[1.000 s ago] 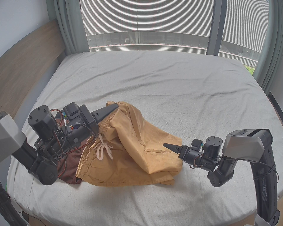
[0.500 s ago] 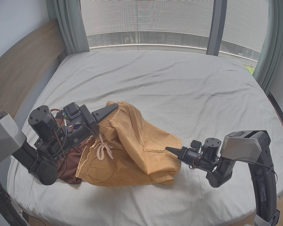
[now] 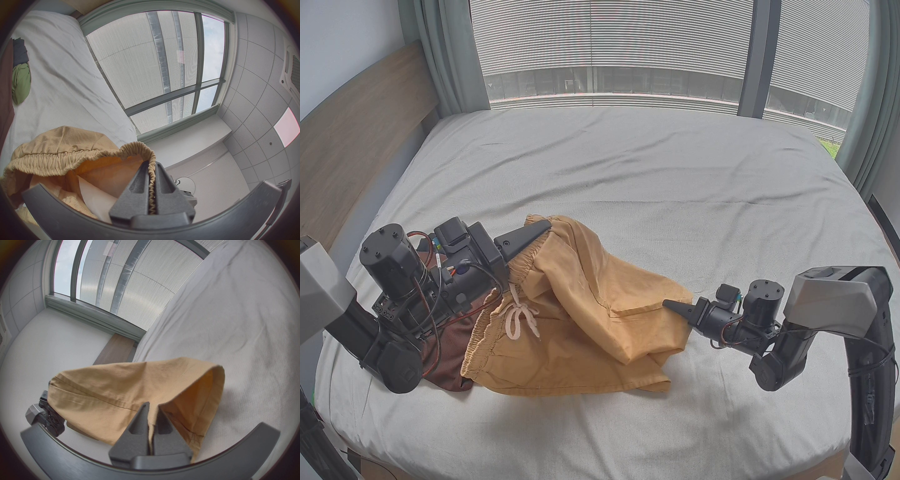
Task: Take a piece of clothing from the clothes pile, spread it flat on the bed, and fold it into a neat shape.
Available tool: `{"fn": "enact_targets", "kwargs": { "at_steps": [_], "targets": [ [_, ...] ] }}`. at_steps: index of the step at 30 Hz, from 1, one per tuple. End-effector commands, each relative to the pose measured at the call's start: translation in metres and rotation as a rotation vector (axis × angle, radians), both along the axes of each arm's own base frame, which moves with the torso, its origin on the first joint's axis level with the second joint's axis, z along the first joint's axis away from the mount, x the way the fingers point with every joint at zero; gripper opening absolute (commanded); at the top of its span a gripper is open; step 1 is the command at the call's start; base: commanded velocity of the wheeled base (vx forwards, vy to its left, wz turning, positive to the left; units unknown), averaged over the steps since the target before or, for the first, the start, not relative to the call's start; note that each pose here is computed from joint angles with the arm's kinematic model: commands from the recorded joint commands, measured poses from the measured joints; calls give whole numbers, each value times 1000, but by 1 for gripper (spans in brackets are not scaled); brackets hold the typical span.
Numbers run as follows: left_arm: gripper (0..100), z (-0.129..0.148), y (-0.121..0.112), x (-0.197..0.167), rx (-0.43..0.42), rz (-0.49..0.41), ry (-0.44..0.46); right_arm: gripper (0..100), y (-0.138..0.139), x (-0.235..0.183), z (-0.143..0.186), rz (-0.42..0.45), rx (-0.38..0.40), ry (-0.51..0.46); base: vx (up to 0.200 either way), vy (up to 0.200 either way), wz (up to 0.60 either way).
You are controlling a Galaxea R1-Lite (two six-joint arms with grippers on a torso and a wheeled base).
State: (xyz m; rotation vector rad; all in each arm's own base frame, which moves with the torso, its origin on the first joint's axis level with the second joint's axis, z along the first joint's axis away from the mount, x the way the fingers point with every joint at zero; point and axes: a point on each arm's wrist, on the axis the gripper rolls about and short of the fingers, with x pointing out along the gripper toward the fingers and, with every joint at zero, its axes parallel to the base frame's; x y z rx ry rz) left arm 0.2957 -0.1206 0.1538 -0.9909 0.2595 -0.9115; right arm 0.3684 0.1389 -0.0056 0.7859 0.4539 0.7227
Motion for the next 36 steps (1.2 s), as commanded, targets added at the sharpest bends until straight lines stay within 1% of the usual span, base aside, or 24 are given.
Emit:
{"fn": "enact_targets", "kwargs": {
  "at_steps": [1, 3, 4, 8, 10, 12, 15, 18, 19, 21, 22, 23, 28, 36],
  "targets": [
    [0, -1, 0, 0, 1, 0, 3, 0, -16, -7, 46, -14, 30, -84, 0, 0, 0],
    [0, -1, 0, 0, 1, 0, 3, 0, -20, -8, 51, -15, 33, -92, 0, 0, 0],
    [0, -1, 0, 0, 2, 0, 6, 0, -28, -9, 56, -23, 35, -99, 0, 0, 0],
    [0, -3, 1, -1, 11, 4, 5, 0, -37, -12, 62, -36, 35, -106, 0, 0, 0],
    [0, -7, 2, -5, 60, 14, -25, 0, -40, -21, 73, -35, 37, -115, 0, 0, 0],
    [0, -7, 2, -6, 83, 18, -54, 0, -40, -24, 82, -26, 43, -136, 0, 0, 0],
    [0, -5, 3, -6, 103, 17, -86, 0, -40, -28, 98, -12, 56, -176, 0, 0, 0],
    [0, -4, 4, -7, 111, 12, -97, 0, -39, -31, 105, -7, 62, -195, 0, 0, 0],
    [0, -4, 11, -8, 126, 26, -107, 0, -39, -38, 113, -2, 66, -208, 0, 0, 0],
    [0, -5, 15, -8, 132, 33, -109, 0, -40, -39, 114, -2, 65, -208, 0, 0, 0],
    [0, -7, 21, -8, 151, 42, -116, 0, -41, -41, 114, 1, 65, -207, 0, 0, 0],
    [0, -6, 23, -8, 158, 43, -127, 0, -41, -41, 115, 1, 64, -208, 0, 0, 0],
    [0, 2, 27, -10, 159, 60, -159, 0, -46, -41, 120, -11, 66, -223, 0, 0, 0],
    [0, 1, 27, -10, 161, 71, -156, 0, -64, -45, 141, -60, 75, -284, 0, 0, 0]
  ]
}}
